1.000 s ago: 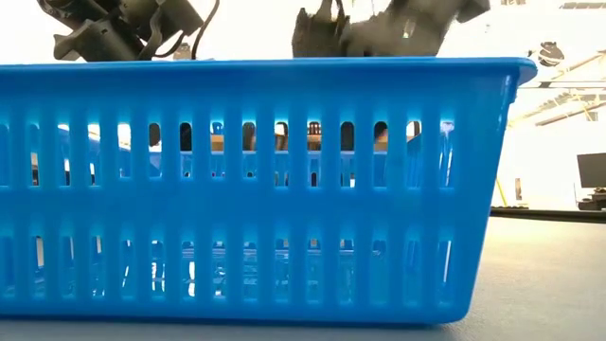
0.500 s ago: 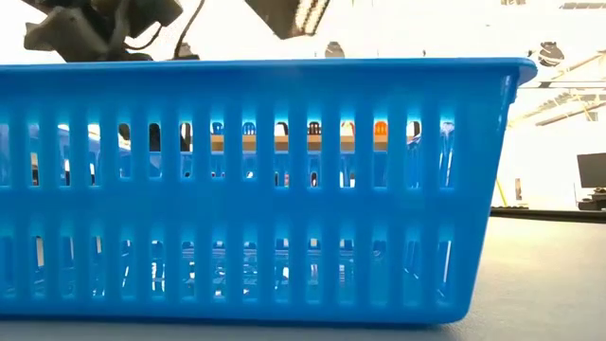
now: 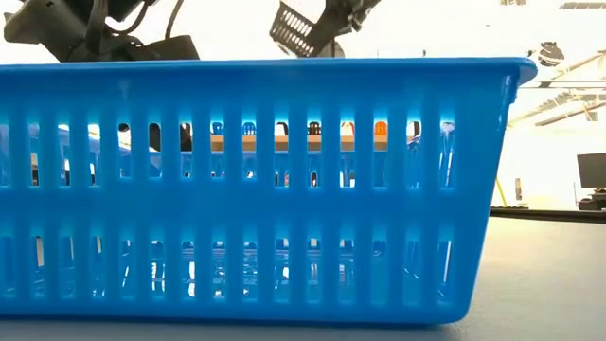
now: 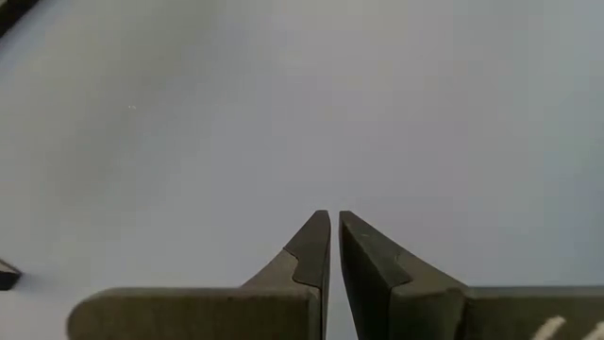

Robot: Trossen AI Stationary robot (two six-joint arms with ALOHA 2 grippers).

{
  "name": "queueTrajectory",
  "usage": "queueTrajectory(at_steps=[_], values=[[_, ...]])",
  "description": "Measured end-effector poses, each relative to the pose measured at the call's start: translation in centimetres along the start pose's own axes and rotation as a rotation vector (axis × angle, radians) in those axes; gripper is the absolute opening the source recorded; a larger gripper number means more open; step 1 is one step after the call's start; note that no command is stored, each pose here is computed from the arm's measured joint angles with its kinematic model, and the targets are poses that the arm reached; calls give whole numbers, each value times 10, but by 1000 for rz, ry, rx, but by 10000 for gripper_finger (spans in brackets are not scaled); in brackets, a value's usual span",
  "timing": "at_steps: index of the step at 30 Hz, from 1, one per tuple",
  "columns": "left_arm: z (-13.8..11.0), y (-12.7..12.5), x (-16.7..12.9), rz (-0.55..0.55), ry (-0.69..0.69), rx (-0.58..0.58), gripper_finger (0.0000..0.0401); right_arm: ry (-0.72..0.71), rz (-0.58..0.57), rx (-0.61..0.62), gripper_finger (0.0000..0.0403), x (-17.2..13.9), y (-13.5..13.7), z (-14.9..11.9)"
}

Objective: Stack baskets on shelf by color
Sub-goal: Stack the right black bin on the black bin on the shelf

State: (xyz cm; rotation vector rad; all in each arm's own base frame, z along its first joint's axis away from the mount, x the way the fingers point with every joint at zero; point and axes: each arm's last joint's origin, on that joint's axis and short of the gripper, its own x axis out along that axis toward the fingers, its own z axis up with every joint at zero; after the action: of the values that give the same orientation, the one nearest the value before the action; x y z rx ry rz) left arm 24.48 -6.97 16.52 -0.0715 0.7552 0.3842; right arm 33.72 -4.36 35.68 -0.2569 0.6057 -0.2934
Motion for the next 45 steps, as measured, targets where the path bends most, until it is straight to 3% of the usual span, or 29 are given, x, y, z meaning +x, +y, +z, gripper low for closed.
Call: queueTrajectory(at_steps=[4, 14, 33, 45], values=[[0, 1, 0, 19, -10, 37, 31, 59, -17, -56, 0, 7, -22, -10], [4, 5, 2, 57, -35, 69, 31, 147, 46, -27, 0, 12, -66, -34], [3, 3, 2, 33, -27, 52, 31, 142, 33, -66, 1, 26, -63, -52], [3, 3, 2, 33, -27, 48, 31, 111, 15, -32, 38, 27, -64, -49]])
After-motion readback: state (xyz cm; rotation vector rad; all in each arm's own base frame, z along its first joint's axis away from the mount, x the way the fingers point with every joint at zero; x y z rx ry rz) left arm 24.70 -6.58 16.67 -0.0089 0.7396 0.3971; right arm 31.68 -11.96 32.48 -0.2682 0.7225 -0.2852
